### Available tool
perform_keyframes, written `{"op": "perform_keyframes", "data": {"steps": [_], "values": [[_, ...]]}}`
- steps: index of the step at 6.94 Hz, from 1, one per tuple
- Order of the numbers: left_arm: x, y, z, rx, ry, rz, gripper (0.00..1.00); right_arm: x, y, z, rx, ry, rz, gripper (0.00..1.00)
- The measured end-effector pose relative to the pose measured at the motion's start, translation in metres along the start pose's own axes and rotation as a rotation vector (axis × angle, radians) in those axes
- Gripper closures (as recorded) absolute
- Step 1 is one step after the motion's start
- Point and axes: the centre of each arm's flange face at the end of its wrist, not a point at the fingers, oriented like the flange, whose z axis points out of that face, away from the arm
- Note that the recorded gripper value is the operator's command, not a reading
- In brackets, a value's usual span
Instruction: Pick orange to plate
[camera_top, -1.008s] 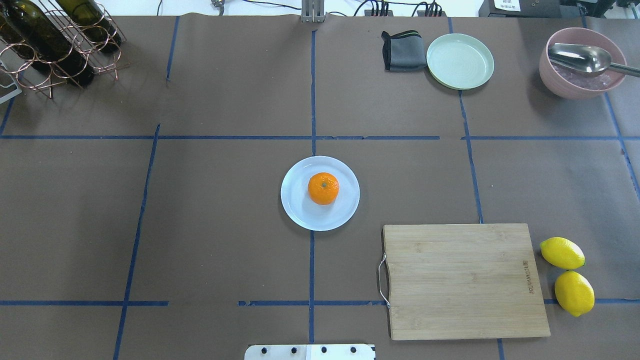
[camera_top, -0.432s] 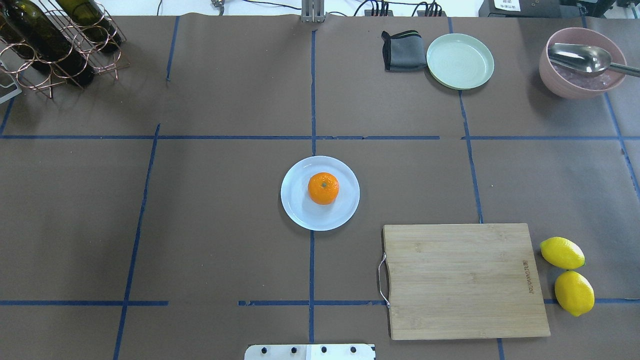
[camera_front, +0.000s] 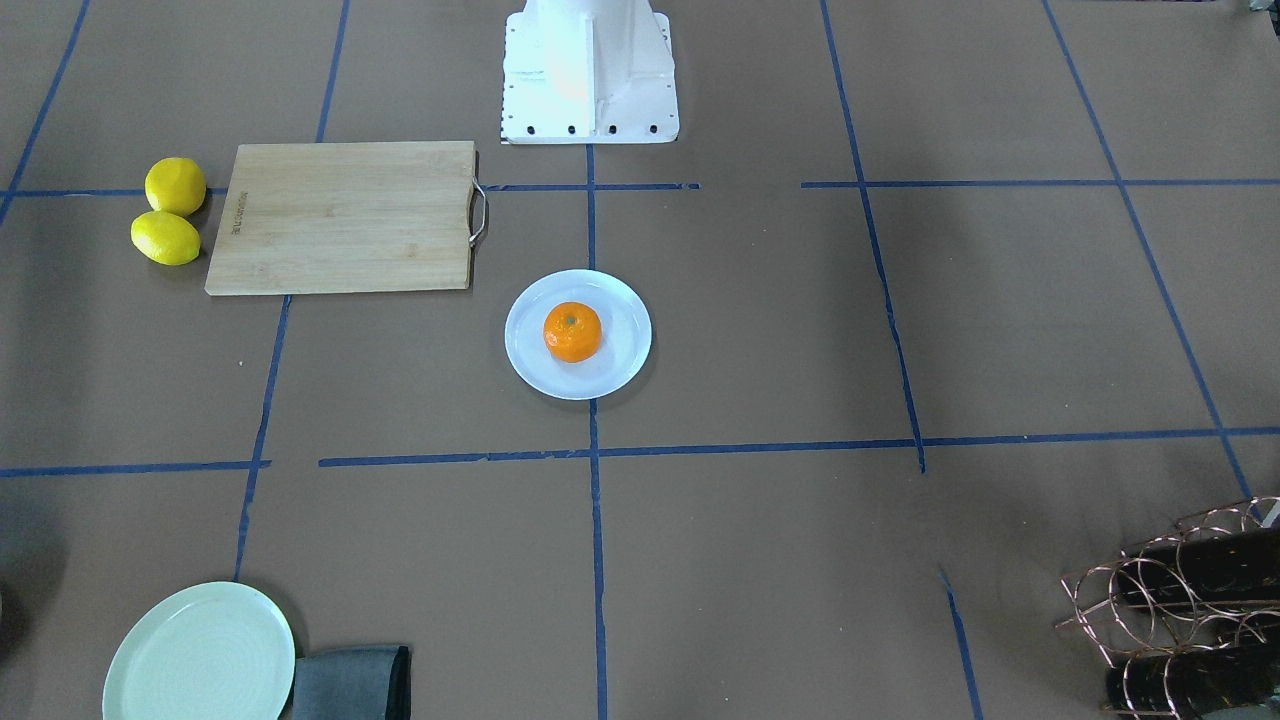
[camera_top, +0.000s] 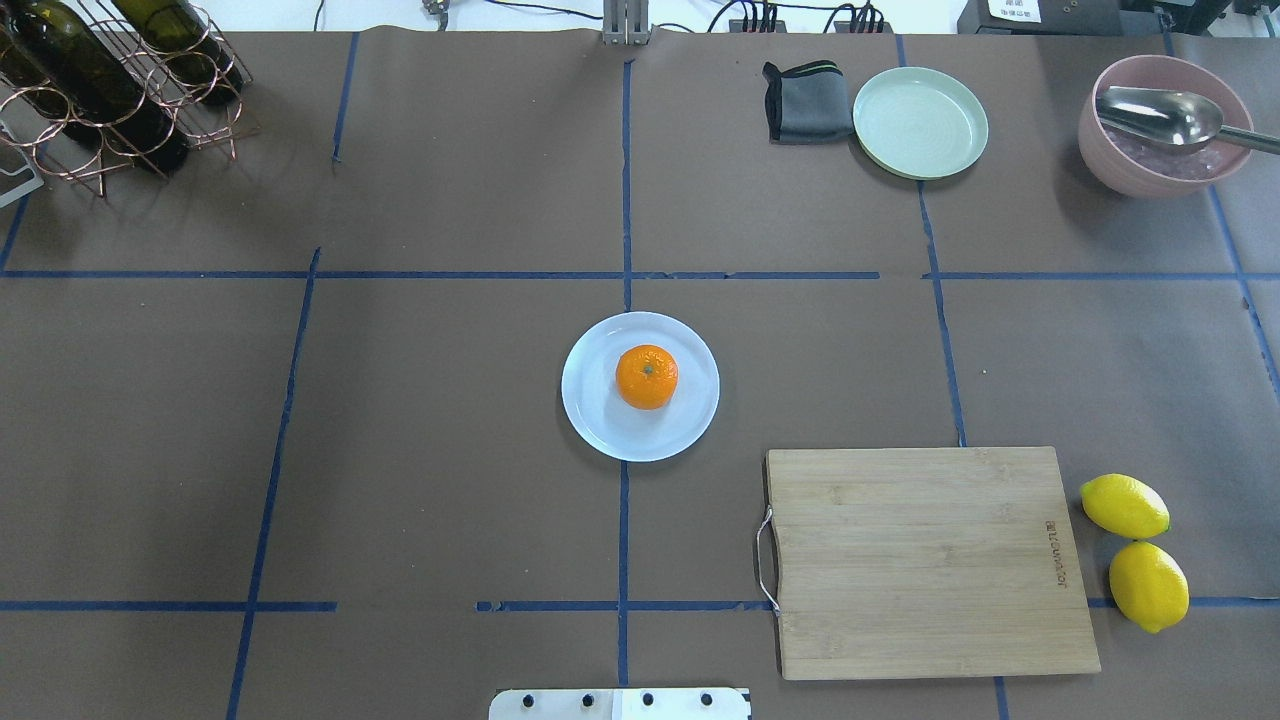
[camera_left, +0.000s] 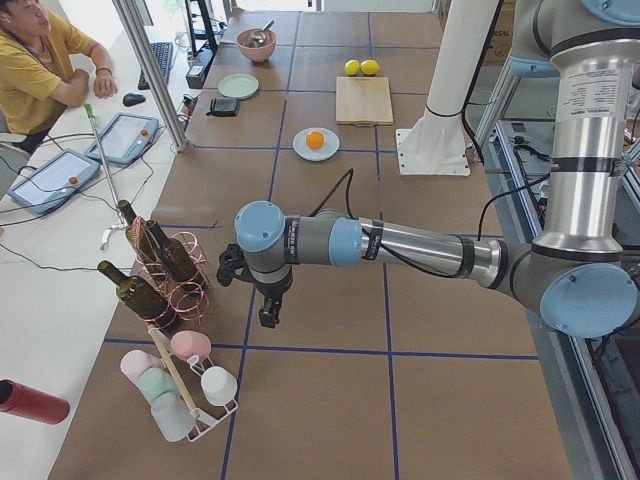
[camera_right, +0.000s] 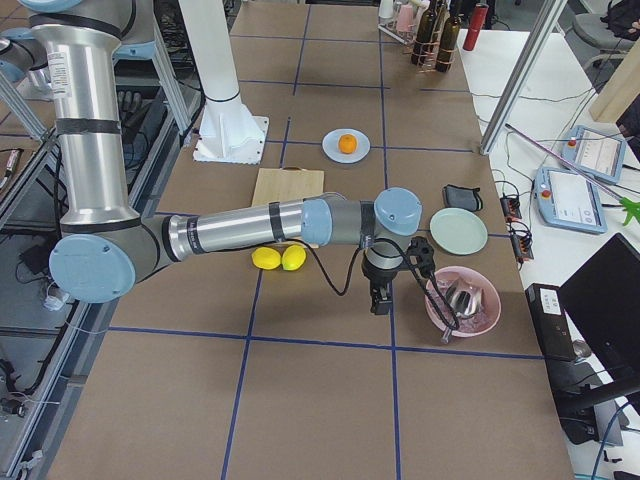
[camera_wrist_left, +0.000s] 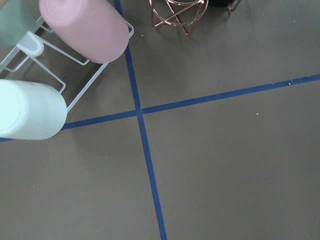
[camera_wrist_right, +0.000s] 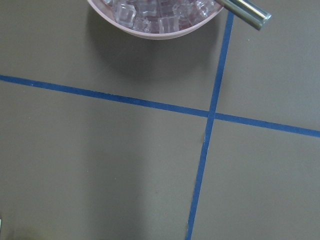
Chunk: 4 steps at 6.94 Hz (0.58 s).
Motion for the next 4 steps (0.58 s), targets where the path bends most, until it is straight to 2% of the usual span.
{"op": "perform_keyframes", "data": {"steps": [2,4], "values": [[-0.001,0.004,0.004,-0.024,0.005,-0.025,0.0,-0.01,0.001,-0.01,-0.016,0.0,-0.003,0.0],[-0.005,0.01,0.009,-0.033,0.007,-0.032,0.0,-0.021,-0.005,-0.018,-0.007,0.003,-0.01,0.0]]}}
